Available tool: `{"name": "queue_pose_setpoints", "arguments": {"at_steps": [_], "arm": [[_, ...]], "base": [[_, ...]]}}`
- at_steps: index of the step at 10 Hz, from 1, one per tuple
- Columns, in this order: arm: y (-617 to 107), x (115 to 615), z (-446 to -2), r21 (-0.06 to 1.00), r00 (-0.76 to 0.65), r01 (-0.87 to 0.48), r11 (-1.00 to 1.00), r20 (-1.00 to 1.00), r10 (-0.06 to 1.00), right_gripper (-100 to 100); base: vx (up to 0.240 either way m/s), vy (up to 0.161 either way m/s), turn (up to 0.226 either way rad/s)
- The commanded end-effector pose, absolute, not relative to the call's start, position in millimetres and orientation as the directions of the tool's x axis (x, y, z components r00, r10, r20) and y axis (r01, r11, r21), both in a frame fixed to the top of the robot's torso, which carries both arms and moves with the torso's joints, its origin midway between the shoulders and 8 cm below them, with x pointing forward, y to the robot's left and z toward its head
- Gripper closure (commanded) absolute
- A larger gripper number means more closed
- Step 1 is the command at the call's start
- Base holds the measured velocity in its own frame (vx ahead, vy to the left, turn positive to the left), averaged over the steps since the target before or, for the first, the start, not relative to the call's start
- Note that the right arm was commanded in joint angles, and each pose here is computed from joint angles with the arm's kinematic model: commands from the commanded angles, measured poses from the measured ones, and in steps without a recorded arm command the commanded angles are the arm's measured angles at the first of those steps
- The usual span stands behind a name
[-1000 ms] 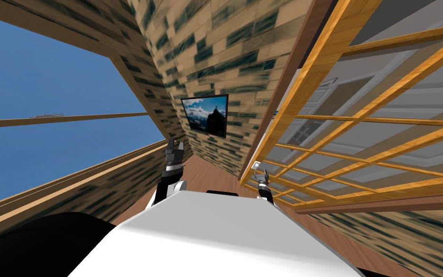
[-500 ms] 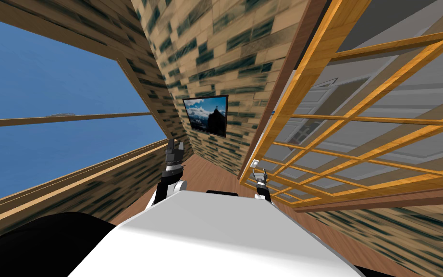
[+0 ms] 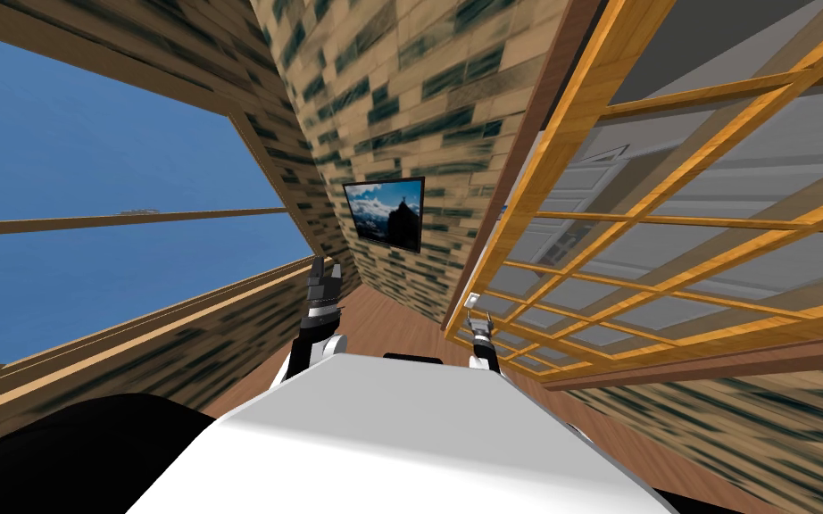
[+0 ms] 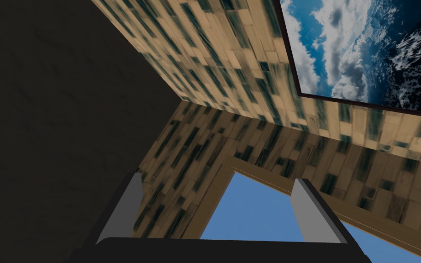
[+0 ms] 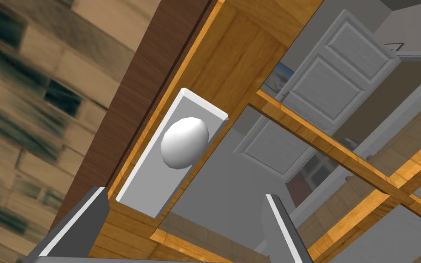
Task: Pull the door open
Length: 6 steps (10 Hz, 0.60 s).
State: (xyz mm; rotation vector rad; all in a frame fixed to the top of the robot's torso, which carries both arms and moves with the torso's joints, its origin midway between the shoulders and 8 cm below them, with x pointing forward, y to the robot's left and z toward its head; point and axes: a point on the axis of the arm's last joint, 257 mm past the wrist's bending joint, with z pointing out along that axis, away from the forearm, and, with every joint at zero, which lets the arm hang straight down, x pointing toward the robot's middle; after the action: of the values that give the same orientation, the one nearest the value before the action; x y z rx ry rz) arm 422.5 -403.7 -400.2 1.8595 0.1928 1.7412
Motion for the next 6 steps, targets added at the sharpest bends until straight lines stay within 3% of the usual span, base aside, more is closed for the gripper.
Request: {"name": "queue_pose_setpoints", "arguments": {"at_steps": [1, 6], "arm": [[-401.1, 424.0, -399.8, 0.456, 0.127, -0.284, -0.843, 0.89, 0.439, -100], [-391.0, 432.4, -399.9, 0.302, 0.084, -0.305, -0.903, 0.953, 0.291, -100]], "base": [[-0.063, -0.007, 0.013], [-0.048, -0.01, 0.015]]}}
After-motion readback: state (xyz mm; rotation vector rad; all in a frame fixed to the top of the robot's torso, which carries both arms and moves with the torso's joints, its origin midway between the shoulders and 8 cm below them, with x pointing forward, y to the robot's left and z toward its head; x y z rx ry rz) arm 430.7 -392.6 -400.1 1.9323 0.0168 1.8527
